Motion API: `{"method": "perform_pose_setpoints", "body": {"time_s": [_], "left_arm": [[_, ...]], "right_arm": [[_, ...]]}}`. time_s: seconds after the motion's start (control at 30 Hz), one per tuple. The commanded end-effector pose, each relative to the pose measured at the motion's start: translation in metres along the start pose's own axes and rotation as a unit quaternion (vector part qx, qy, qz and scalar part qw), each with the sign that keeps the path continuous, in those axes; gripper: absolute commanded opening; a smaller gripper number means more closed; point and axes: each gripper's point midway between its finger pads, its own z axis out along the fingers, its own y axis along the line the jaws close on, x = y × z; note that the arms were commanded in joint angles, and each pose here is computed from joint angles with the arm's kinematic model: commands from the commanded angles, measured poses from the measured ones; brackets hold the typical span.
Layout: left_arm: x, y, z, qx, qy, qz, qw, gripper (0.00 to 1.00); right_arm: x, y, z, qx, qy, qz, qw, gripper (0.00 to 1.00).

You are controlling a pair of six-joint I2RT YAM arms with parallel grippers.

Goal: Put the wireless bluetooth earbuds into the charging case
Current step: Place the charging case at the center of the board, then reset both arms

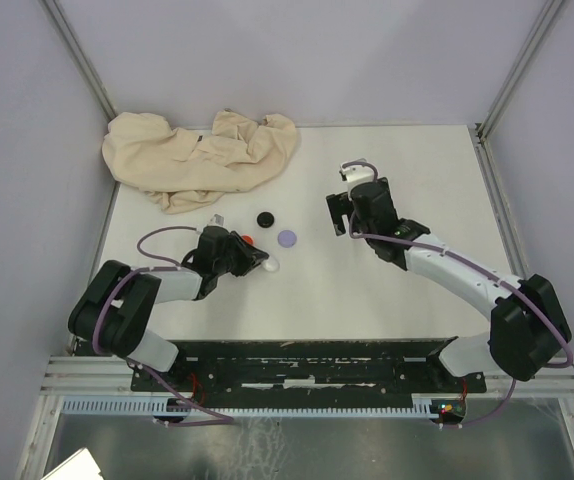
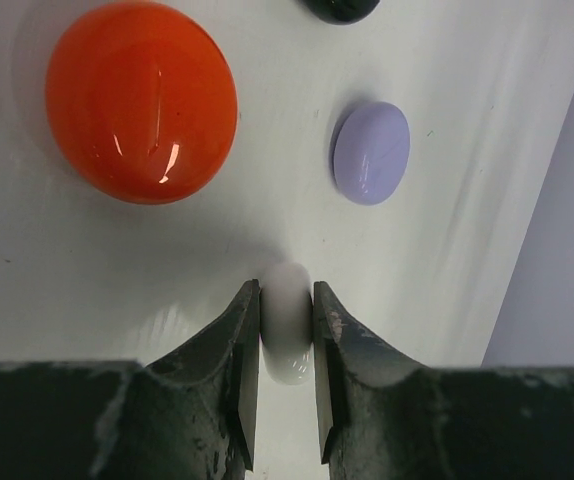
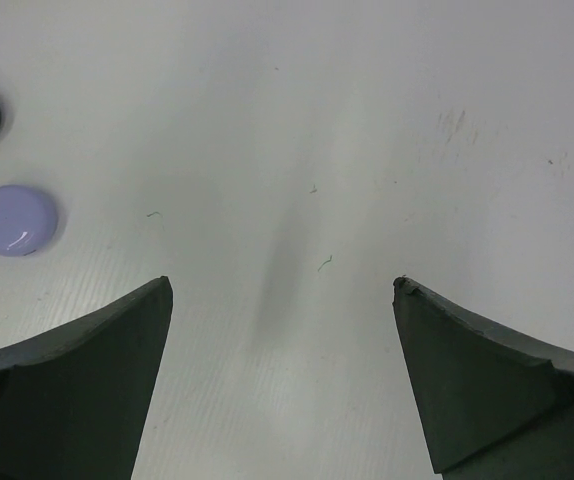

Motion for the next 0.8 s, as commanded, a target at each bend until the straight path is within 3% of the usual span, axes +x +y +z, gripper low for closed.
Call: {"method": "perform_pose_setpoints", "body": {"time_s": [0.0, 0.13, 0.4, 0.57, 0.77], "left_arm": [[-0.006, 0.0, 0.002, 0.007, -0.018, 0.034, 0.999, 0.32], [-0.007, 0.005, -0.002, -0.011, -0.02, 0.043, 0.999, 0.48], [-0.023, 0.014, -0.021, -0.064, -0.053, 0.064, 0.995, 0.55], [-0.062, 0.021, -0.058, -0.122, -0.16, 0.057, 0.978, 0.61], [-0.114, 0.034, -0.106, -0.174, -0.308, 0.009, 0.935, 0.87]], "right_arm": [[-0.025, 0.004, 0.001, -0.016, -0.023, 0.029, 0.999, 1.0], [-0.026, 0.006, 0.004, -0.023, -0.021, 0.032, 0.999, 1.0], [-0.028, 0.006, 0.005, -0.03, -0.02, 0.037, 0.999, 0.99], [-0.026, -0.002, 0.005, -0.02, -0.012, 0.072, 0.997, 0.99], [-0.015, -0.042, 0.01, 0.052, 0.026, 0.15, 0.987, 1.0]]}}
